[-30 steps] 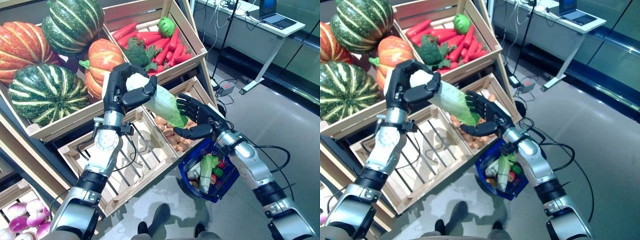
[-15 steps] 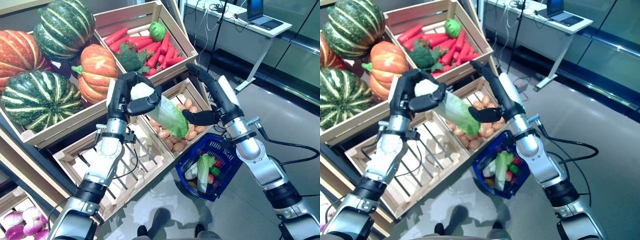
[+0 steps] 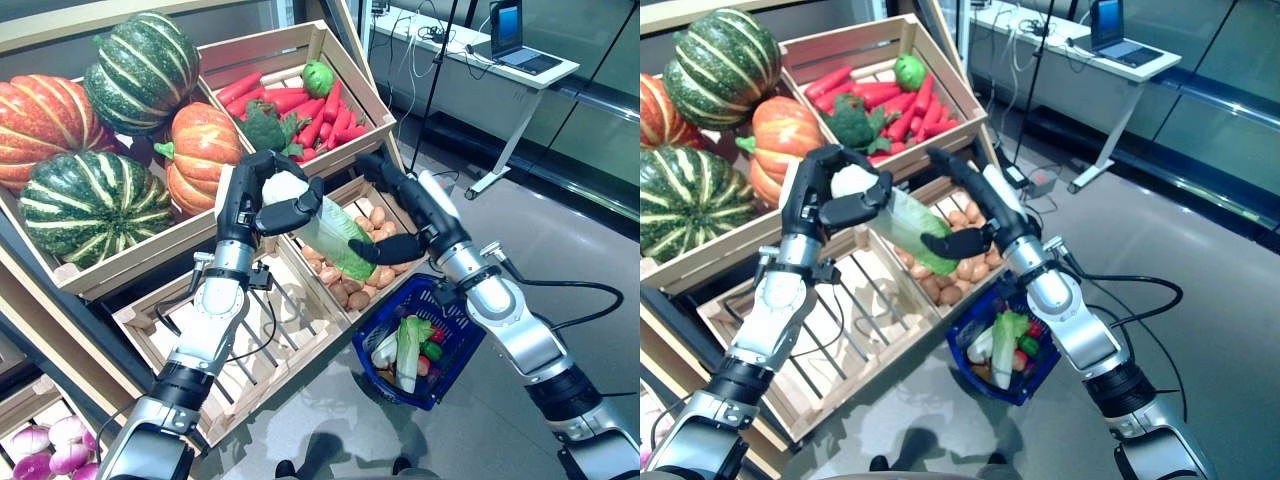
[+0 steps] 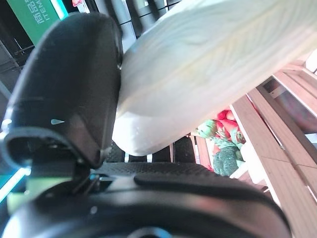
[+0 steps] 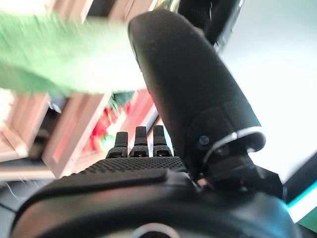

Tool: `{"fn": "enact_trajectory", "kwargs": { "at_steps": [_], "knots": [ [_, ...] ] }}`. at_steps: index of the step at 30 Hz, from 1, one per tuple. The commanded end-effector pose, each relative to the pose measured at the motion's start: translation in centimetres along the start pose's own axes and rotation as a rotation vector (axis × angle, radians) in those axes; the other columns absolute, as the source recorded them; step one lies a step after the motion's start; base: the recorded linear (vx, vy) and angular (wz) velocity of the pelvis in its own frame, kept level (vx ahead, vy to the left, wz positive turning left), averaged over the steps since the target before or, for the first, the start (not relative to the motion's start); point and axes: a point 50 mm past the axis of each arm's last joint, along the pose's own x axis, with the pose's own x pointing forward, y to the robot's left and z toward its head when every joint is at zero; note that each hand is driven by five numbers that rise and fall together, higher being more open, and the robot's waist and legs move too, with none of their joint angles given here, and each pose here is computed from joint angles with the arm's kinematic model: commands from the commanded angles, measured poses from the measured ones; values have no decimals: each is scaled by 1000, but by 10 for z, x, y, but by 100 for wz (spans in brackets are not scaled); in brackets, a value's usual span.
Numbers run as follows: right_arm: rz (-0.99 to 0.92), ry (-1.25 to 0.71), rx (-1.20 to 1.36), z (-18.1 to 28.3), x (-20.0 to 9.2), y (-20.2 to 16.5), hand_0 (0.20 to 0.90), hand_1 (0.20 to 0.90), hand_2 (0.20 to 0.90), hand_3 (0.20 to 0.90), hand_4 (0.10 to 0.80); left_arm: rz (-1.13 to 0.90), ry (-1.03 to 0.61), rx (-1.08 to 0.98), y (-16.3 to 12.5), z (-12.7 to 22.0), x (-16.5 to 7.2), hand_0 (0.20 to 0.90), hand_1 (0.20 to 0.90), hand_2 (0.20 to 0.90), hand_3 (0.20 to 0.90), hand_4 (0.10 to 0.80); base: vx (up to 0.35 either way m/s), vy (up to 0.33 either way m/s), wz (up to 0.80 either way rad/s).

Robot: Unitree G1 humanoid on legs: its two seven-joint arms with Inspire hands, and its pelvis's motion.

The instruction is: Put vegetables into the basket

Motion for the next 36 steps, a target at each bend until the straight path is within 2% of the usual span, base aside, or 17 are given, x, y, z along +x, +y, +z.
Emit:
{"fn": "enact_trajectory", "kwargs": {
  "at_steps": [1, 13, 17, 24, 29, 36],
  "knots": [
    [56, -132, 115, 26, 17, 3, 900, 900, 900, 900, 800, -34, -245, -69, -9, 43, 21, 300, 300, 300, 300, 400, 21, -5, 15],
    [217, -39, 391, 7, 30, 27, 900, 900, 900, 900, 800, -163, -261, -119, -27, 51, 22, 300, 300, 300, 300, 400, 11, -1, 7],
    [211, -13, 408, 4, 38, 28, 900, 900, 900, 900, 800, -210, -242, -164, -35, 48, 23, 300, 300, 300, 300, 400, 2, 0, 1],
    [132, 23, 269, 5, 48, 18, 900, 900, 900, 900, 800, -316, -233, -247, -52, 51, 15, 300, 300, 300, 300, 400, -3, 0, 3],
    [74, 52, 59, 10, 57, 10, 900, 900, 900, 900, 800, -370, -249, -319, -66, 58, 12, 300, 300, 300, 300, 400, -2, 0, 1],
    [58, 117, -28, 8, 68, 10, 900, 900, 900, 900, 800, -415, -272, -409, -77, 67, 10, 300, 300, 300, 300, 400, 0, 0, 0]
  ]
}}
